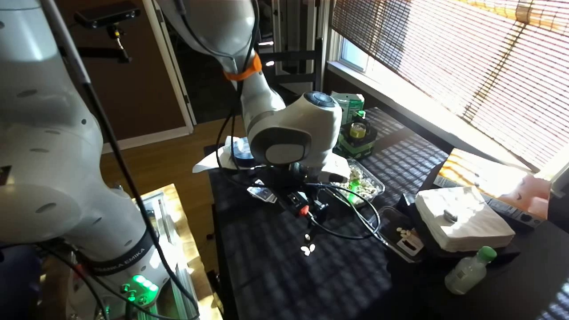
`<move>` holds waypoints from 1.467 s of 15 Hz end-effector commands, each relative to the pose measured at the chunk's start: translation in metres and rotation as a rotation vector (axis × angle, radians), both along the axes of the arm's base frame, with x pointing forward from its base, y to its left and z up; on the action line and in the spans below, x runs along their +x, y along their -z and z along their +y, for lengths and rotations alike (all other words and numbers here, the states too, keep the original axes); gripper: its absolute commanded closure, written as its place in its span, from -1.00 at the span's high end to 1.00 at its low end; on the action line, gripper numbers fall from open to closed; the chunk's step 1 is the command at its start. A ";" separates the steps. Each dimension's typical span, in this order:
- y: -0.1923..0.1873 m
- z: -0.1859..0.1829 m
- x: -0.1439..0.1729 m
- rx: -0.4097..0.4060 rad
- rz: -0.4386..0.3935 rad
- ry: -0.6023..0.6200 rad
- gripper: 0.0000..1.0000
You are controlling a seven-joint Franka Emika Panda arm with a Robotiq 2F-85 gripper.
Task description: Pick up the white objects from the black tablecloth and place them inside the white bowl on the left.
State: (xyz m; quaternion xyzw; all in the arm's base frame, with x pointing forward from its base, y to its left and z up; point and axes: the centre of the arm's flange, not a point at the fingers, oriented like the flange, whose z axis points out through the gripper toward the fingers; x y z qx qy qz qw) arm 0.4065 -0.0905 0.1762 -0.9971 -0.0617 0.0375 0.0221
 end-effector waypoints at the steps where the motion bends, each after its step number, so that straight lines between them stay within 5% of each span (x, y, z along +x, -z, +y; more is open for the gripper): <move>1: 0.000 0.001 -0.003 0.009 -0.072 -0.080 1.00; 6: 0.014 0.000 -0.012 -0.002 -0.153 -0.370 1.00; 10: 0.022 -0.002 -0.021 0.036 -0.123 -0.595 1.00; 11: 0.015 0.006 -0.012 0.011 -0.124 -0.505 1.00; 15: 0.017 0.005 -0.013 0.014 -0.121 -0.510 1.00; 22: 0.049 -0.009 -0.006 -0.049 -0.097 -0.701 1.00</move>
